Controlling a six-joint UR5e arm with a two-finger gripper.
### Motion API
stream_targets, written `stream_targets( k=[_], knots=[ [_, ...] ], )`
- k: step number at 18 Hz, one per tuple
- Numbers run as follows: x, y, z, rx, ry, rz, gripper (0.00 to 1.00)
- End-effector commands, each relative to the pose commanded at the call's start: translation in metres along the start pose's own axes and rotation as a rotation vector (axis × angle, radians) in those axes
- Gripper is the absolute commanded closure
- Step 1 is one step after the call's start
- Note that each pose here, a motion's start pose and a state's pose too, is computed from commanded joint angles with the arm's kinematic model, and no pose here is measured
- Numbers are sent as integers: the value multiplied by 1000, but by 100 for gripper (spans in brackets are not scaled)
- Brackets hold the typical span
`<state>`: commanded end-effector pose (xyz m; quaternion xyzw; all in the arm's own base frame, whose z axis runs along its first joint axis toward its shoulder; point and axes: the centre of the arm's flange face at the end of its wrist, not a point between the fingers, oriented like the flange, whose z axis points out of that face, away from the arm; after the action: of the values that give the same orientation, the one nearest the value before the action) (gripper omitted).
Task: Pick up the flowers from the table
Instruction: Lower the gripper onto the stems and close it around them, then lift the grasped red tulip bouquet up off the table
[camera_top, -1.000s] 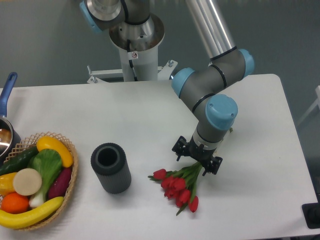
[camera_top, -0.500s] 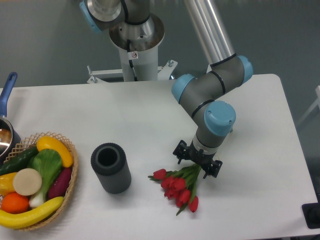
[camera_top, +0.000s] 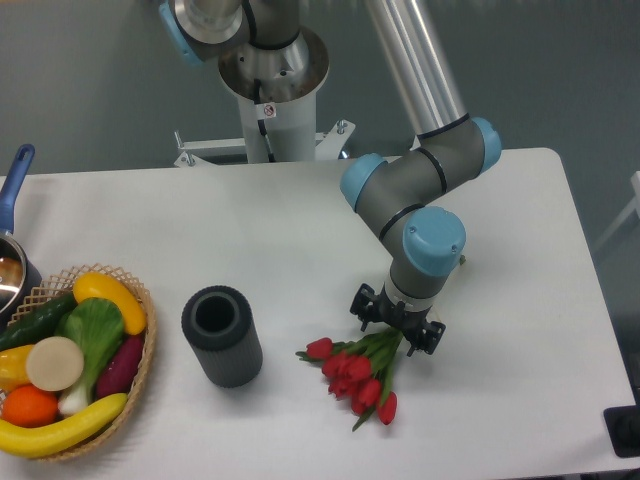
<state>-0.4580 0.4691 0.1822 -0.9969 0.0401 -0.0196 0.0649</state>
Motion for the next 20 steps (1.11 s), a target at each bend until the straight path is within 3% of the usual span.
stream_targets(
  k=[8,13,20],
  knots=[
    [6,-3,-10,9,-6,4,64],
    [8,-2,-11,8,-5,6,75],
    [8,0,-26,28,-20,0,79]
  ],
)
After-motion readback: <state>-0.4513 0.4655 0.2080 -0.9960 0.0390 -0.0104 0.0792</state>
